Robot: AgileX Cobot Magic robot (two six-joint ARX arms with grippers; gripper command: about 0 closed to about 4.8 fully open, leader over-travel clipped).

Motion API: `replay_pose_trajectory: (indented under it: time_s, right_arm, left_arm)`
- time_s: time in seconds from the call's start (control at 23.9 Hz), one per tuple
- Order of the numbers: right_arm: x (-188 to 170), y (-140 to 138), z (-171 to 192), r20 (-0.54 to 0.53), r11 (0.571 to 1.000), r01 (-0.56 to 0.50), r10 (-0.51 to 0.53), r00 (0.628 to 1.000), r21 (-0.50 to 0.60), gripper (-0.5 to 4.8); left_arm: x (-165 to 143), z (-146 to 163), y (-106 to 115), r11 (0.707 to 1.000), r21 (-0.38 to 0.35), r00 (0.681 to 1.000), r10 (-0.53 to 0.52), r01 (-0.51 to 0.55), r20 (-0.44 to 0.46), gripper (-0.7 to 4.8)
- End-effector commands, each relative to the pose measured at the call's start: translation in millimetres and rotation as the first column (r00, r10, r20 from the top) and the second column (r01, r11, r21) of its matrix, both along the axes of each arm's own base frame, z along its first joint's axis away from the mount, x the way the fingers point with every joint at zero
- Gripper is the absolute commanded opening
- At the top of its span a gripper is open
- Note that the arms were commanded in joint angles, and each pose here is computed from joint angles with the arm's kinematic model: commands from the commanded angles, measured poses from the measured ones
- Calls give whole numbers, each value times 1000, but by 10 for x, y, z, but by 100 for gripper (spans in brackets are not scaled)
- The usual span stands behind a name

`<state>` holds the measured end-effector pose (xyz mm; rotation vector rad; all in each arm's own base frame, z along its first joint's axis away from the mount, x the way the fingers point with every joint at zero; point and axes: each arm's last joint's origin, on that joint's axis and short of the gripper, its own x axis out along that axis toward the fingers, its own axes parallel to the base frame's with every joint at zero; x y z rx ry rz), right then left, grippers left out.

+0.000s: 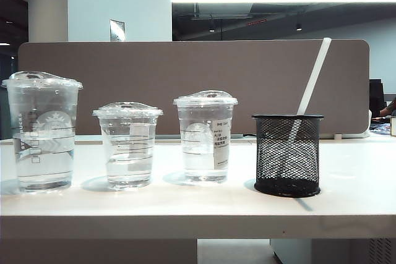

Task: Pick up the straw and insert it into the small coffee cup.

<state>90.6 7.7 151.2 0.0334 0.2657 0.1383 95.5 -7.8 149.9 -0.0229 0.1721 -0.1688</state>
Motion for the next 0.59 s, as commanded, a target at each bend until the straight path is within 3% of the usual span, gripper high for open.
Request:
replay_pose_trajectory:
  time_s: [0.04, 0.38, 0.59]
  right_arm:
    - [-4, -1, -9, -11, 1000, 2, -2, 1000, -1, 0]
    - [-4, -1, -9, -11, 1000, 2, -2, 1000, -1, 0]
    - [-4, -1, -9, -11, 1000, 2, -2, 1000, -1, 0]
  left_arm:
    - [2, -2, -2, 1000, 4, 1000, -3, 3, 3, 22]
    - [1, 13, -5, 1000, -1, 1000, -12, 12, 10, 22]
    - [-67, 460, -27, 999, -6, 984, -38, 40, 172, 22]
